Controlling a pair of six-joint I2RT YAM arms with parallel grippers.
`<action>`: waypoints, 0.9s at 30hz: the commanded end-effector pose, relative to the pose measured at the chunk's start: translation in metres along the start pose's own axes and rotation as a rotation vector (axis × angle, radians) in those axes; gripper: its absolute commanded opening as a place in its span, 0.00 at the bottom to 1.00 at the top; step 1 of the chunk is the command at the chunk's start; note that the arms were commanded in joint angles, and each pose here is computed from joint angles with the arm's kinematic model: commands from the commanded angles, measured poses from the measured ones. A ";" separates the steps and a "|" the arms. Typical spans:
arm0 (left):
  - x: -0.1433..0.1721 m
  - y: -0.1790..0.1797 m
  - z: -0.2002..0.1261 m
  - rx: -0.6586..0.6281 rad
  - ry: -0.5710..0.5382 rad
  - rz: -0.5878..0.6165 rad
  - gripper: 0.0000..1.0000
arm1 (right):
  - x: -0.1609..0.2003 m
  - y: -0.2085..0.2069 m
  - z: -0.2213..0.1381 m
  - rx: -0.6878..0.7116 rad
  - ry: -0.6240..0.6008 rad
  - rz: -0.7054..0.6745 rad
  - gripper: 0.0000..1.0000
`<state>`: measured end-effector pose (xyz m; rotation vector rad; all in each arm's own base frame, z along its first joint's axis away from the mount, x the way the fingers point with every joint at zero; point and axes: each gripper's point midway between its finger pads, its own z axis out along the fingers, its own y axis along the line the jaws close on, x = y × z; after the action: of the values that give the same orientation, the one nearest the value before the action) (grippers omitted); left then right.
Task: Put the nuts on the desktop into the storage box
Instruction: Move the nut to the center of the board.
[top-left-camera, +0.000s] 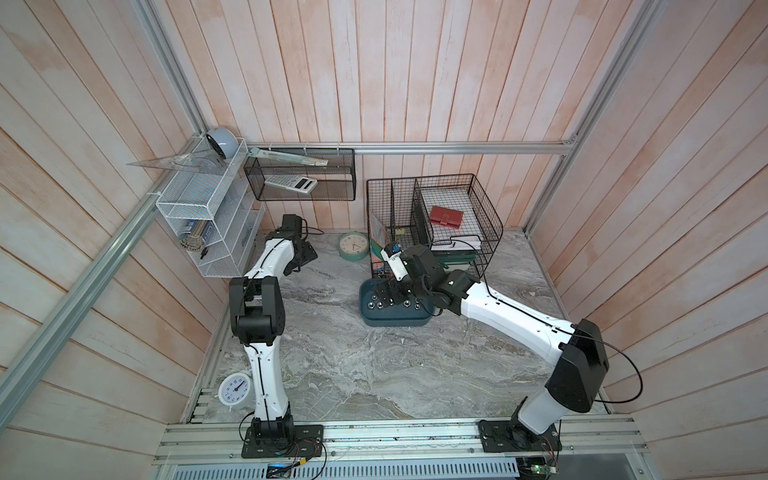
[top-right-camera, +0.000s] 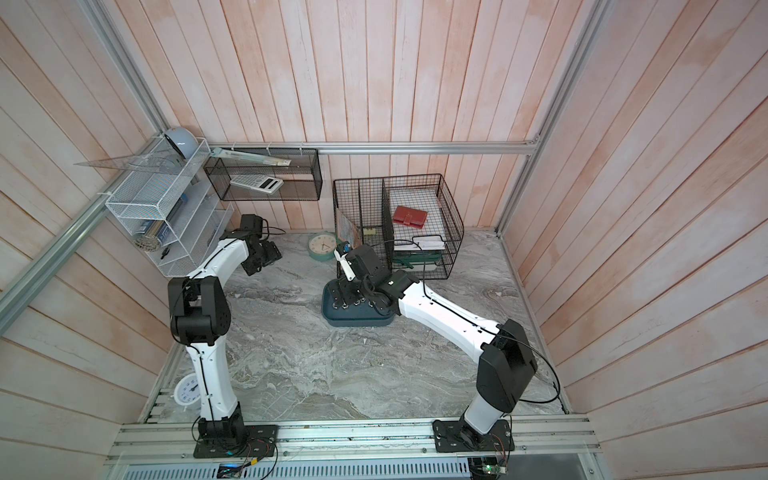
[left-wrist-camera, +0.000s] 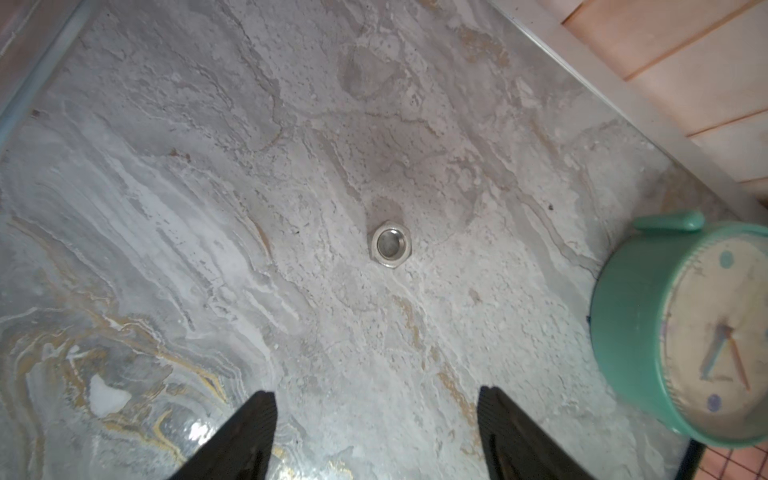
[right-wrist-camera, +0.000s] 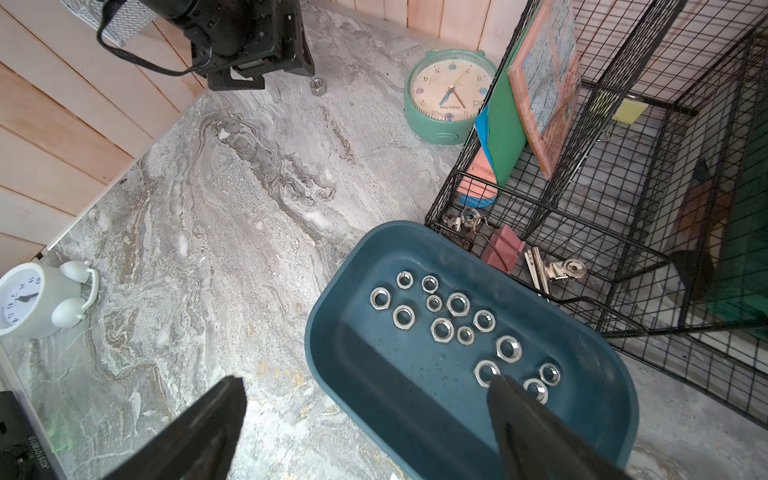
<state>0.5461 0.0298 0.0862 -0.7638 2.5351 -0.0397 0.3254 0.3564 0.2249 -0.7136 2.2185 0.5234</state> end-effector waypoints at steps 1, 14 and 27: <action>-0.012 0.002 0.013 -0.022 -0.023 -0.014 0.76 | -0.002 -0.006 0.002 0.031 0.014 -0.013 0.98; -0.027 0.000 0.054 -0.028 -0.073 -0.061 0.69 | -0.004 -0.014 0.005 0.049 0.029 -0.005 0.98; -0.027 0.002 0.082 -0.021 -0.027 -0.113 0.64 | -0.003 -0.017 0.005 0.060 0.037 0.005 0.98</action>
<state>0.5996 0.0543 0.0315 -0.8790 2.4631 -0.0184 0.3332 0.3490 0.2173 -0.7026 2.2639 0.4744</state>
